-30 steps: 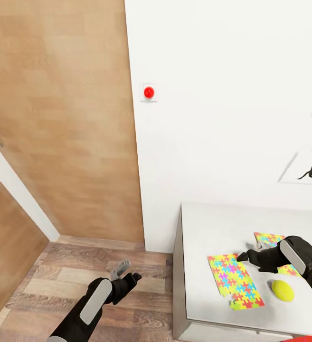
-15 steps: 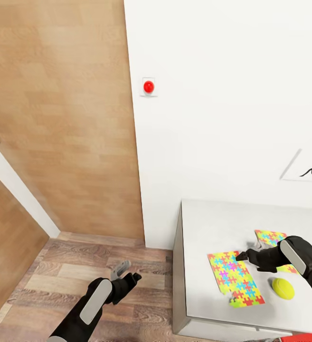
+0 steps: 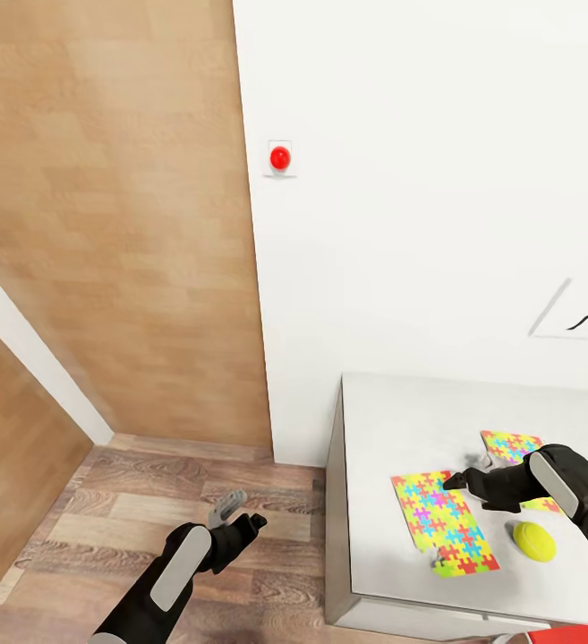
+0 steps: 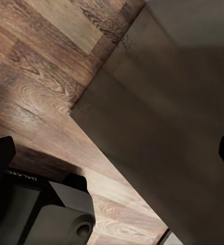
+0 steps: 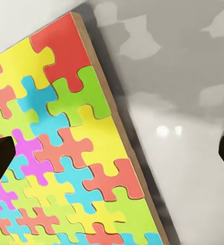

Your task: Put all the toys in the child's room - the three board games (two on the bed and one on the table), the two jigsaw puzzles on the table, and the tennis ball on the table - inside the toy box on the table in the child's room.

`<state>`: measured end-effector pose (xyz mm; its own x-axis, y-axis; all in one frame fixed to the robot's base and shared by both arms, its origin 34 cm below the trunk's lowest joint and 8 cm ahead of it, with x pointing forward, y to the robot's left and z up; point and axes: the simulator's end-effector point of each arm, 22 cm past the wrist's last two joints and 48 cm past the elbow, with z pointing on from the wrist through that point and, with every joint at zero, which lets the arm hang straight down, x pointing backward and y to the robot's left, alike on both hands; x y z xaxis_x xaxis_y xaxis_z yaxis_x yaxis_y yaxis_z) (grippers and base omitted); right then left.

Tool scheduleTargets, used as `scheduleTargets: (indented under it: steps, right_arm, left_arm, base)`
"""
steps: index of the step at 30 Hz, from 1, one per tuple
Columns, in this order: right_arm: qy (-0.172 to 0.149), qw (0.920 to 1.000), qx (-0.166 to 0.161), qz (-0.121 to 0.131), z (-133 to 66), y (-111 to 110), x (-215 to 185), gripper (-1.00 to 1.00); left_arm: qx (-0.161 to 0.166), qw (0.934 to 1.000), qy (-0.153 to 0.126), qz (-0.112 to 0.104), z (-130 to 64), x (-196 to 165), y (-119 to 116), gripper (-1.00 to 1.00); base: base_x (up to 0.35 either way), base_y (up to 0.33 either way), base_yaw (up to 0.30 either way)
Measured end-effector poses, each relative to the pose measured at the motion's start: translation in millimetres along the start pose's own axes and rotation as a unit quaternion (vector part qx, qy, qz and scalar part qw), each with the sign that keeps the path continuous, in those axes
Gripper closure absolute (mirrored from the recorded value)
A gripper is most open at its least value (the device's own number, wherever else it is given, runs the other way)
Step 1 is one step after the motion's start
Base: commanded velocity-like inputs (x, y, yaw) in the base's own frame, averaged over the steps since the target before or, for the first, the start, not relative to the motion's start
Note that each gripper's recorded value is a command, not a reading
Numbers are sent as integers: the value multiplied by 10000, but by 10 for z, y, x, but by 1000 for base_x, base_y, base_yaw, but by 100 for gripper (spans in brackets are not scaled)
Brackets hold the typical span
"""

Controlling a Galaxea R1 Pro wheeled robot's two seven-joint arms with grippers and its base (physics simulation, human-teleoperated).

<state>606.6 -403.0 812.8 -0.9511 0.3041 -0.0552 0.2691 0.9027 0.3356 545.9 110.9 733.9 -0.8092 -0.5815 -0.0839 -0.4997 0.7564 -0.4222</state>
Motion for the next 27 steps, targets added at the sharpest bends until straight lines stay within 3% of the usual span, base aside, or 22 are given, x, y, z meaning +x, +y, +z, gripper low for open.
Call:
scheduleTargets:
  steps: [12, 27]
  right_arm:
    - [6, 10000, -18, 3, 6, 8, 6, -100]
    - [-22, 10000, -37, -6, -22, 25, -7, -100]
  left_arm:
    - [1, 10000, 4, 0, 1, 2, 1, -100]
    - [17, 10000, -19, 10, -19, -13, -18, -100]
  base:
    - [0, 0, 43]
    - [0, 0, 234]
